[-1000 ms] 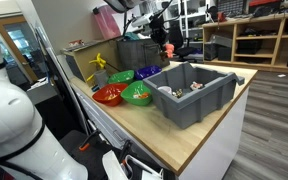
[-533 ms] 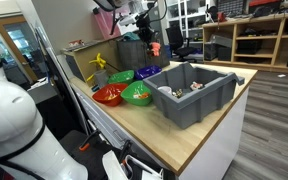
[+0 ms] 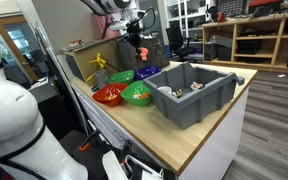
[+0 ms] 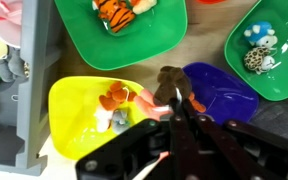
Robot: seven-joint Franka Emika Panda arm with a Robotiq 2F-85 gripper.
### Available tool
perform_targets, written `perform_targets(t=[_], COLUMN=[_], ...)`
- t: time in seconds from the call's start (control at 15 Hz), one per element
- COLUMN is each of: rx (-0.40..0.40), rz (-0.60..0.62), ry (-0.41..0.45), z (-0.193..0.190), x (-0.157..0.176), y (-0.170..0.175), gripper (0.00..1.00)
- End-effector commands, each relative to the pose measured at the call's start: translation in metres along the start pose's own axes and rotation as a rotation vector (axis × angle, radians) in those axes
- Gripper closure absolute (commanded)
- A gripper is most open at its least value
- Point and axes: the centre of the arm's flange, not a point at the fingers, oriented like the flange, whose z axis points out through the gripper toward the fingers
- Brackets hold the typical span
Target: Move two items from the grey object to the green bowl
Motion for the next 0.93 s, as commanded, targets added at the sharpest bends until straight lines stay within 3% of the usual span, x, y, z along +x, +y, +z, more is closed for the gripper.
perform_targets(t=[0.0,0.87], rx=[0.044,0.206], rz=[-0.017,-0.029], ry=[-0.035,-0.108], z=[0.006,0.052], x=[0.002,-0.002], y=[-0.023,-0.1], gripper=[0.99,0.99])
